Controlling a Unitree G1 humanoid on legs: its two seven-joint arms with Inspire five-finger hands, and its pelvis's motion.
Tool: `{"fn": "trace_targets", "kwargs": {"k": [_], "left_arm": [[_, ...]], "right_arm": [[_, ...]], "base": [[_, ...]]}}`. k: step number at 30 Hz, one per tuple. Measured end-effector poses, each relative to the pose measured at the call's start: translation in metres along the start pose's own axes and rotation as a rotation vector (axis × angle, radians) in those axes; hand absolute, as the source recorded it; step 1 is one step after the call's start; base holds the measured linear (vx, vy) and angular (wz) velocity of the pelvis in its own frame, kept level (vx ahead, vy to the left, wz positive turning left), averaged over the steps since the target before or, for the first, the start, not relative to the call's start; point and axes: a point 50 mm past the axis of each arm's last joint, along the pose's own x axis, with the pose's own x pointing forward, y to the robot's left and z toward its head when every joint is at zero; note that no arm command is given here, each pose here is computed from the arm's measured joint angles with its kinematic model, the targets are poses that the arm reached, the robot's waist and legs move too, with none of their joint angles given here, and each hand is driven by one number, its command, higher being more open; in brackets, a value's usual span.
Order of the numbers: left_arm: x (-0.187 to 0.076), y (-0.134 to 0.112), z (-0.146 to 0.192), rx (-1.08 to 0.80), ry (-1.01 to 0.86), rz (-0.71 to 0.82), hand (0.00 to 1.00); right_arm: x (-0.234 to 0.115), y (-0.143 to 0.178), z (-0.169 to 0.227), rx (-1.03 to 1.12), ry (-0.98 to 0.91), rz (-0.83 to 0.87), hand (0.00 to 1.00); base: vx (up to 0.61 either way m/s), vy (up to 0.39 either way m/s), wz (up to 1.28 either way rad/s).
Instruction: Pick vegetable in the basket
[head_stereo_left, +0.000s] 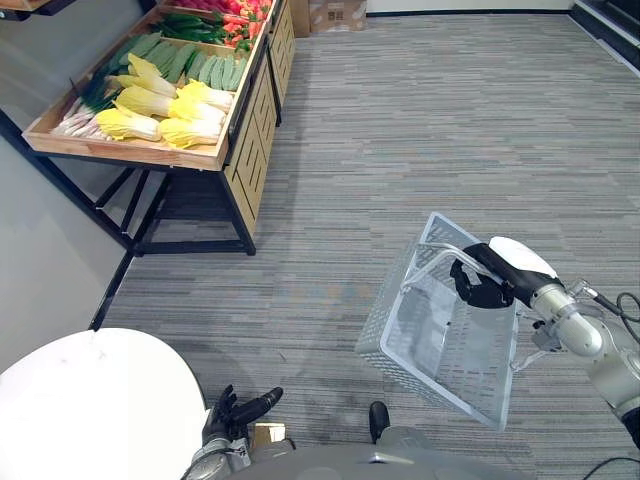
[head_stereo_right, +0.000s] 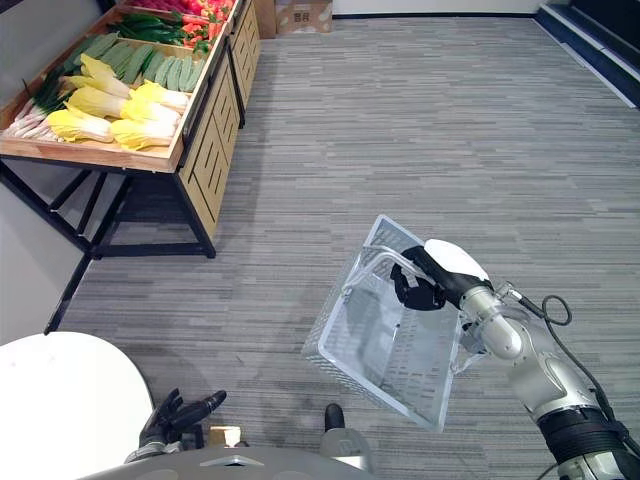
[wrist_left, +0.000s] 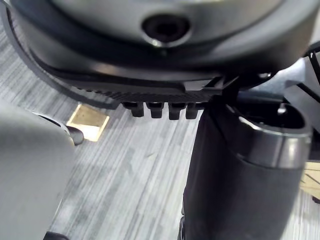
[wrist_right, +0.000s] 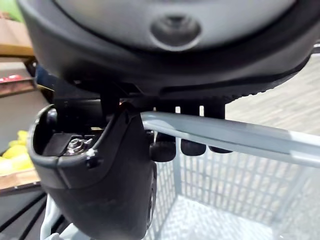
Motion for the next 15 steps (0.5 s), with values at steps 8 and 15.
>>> {"fn": "trace_targets", "kwargs": {"k": [8,15], "left_arm": [[0.001,0.007,0.0,0.031,0.006,-0.003,1.0],[0.002,0.015,0.003,0.034,0.005,0.014,1.0]], "right_arm": [[-0.001,0.013,-0.01,0.005,0.046,0.057,0.0],[-0.002,0.023,-0.01,0.004,0.045,0.114,0.0]], "base": [[0.0,0.017,-0.03],[0.01,0.015,-0.01]]}}
